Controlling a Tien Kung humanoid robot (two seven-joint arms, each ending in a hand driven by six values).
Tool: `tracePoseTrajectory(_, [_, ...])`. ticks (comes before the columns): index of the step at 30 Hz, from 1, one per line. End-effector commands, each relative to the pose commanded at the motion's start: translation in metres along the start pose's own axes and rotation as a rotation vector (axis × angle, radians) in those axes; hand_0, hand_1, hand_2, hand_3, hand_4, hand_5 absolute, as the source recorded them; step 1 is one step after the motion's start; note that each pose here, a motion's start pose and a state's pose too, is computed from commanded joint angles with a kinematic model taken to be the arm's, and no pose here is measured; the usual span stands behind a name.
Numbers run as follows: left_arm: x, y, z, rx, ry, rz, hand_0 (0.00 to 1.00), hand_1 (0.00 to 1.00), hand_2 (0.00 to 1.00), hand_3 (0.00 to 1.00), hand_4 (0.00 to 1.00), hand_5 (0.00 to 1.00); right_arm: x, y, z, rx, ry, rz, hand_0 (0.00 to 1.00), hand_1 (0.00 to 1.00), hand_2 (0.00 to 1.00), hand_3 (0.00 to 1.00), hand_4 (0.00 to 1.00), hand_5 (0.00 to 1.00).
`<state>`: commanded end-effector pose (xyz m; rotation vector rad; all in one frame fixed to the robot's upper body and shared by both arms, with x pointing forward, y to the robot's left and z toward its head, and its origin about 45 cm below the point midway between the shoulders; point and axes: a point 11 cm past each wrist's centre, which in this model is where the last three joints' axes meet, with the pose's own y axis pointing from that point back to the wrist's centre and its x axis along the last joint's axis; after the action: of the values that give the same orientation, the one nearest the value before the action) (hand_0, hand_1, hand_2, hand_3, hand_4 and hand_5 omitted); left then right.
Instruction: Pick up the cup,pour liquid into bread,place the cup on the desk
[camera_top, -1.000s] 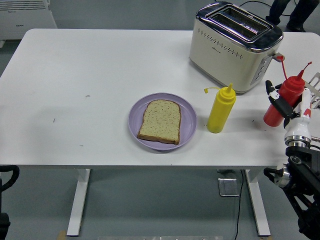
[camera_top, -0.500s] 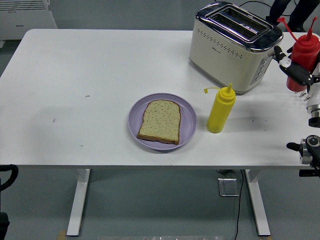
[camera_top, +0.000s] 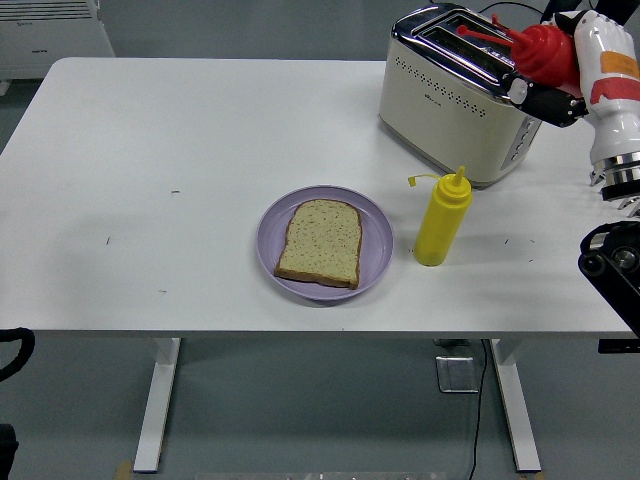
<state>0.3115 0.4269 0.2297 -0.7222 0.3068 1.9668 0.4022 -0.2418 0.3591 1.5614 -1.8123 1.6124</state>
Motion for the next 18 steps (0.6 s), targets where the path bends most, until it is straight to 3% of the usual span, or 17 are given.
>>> tracePoseTrajectory(10, [0.001, 0.001, -0.001, 0.002, 0.0, 0.004, 0.721, 0.735, 0.732, 0.666, 0.637, 0.998, -0.016, -0.035, -0.037, 0.182, 0.298, -0.053, 0.002, 0.025, 0.164, 0.256, 0.82, 0.197])
tracePoseTrajectory(18, [0.003, 0.002, 0.0, 0.002, -0.002, 0.008, 0.721, 0.735, 0.732, 0.666, 0.637, 0.998, -0.029, -0.05, -0.046, 0.233, 0.41, -0.141, 0.002, 0.027, 0.168, 0.26, 0.815, 0.198])
